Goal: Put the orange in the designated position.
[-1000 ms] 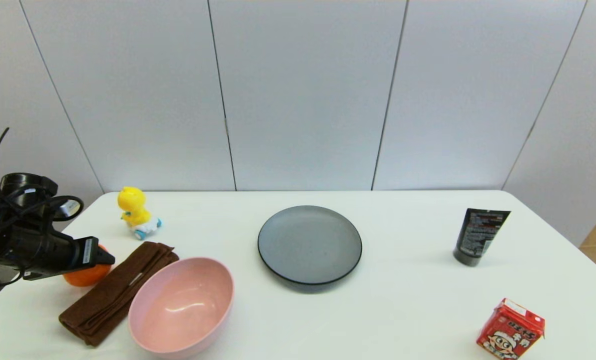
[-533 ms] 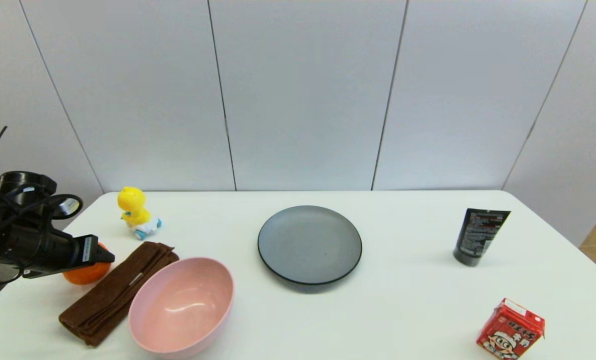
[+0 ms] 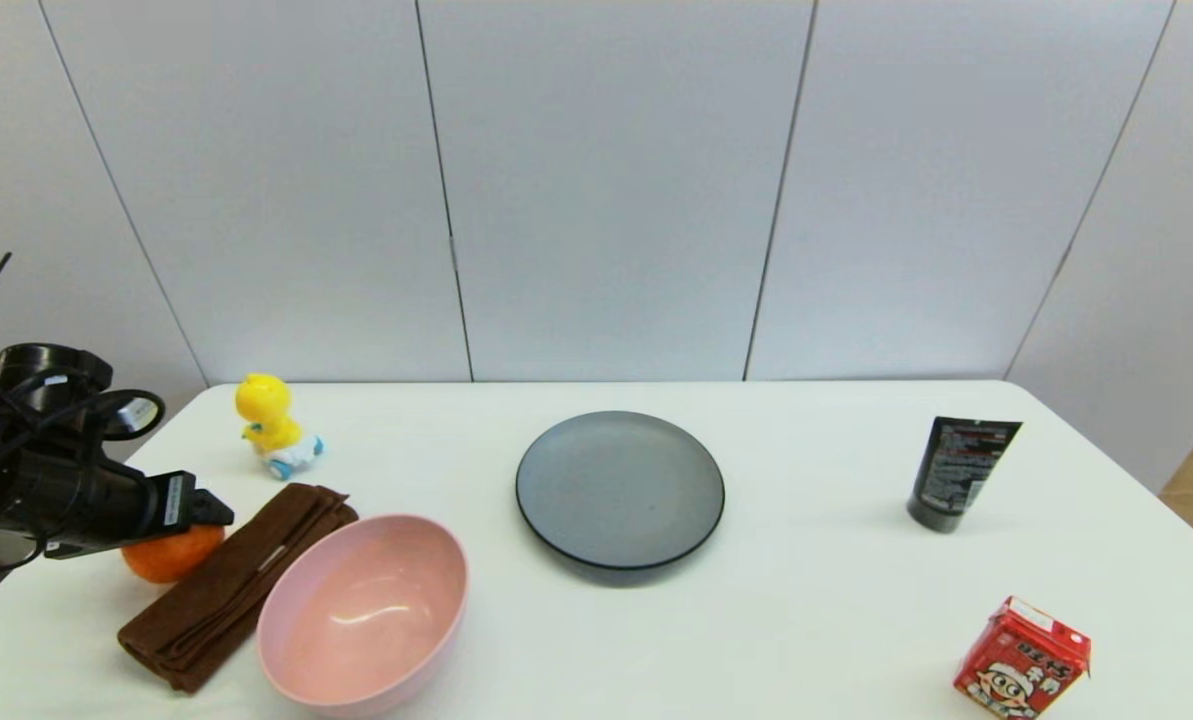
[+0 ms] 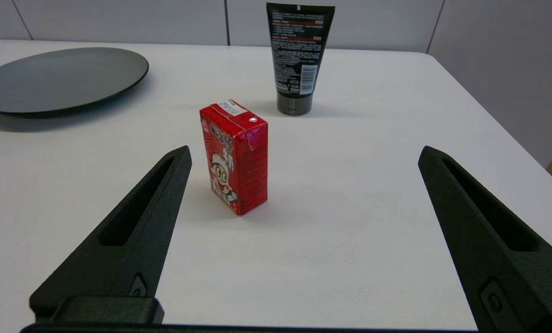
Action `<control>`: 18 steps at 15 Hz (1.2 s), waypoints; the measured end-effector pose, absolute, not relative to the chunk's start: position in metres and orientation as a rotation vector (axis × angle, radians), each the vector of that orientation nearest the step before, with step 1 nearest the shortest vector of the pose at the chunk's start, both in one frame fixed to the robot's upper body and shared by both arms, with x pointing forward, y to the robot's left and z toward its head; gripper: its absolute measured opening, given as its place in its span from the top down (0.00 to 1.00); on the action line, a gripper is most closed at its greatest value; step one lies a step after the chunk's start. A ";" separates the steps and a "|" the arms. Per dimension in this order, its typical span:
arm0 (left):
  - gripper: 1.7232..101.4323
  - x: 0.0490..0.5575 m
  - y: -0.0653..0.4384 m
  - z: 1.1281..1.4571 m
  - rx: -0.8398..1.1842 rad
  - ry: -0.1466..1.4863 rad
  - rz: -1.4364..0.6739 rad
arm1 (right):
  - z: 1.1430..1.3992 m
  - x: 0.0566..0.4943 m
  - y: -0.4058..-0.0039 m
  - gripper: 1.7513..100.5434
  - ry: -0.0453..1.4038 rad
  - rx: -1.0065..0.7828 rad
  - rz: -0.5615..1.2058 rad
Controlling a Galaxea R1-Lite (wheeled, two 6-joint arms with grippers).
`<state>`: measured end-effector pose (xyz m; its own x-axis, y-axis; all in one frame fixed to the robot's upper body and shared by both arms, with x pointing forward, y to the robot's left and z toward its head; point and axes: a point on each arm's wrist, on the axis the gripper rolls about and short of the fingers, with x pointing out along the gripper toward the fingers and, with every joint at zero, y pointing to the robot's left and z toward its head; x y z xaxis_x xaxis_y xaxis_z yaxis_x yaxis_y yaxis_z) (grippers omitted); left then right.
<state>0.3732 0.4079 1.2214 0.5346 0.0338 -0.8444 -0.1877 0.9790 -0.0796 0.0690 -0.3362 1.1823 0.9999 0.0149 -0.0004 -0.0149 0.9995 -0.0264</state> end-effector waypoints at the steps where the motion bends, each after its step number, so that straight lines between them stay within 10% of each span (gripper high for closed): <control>1: 0.18 0.373 0.408 1.221 -0.169 1.000 0.133 | 1.182 0.069 -0.336 0.03 0.000 -0.027 0.015; 18: 0.05 0.361 0.403 1.251 -0.166 0.880 0.132 | 1.182 0.069 -0.336 0.03 0.000 -0.027 0.015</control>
<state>0.3612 0.4033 1.2514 0.6301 0.0464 -0.7751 -0.1830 0.9790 -0.0902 0.0690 -0.3361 1.1823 0.9999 0.0153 -0.0004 -0.0153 0.9995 -0.0272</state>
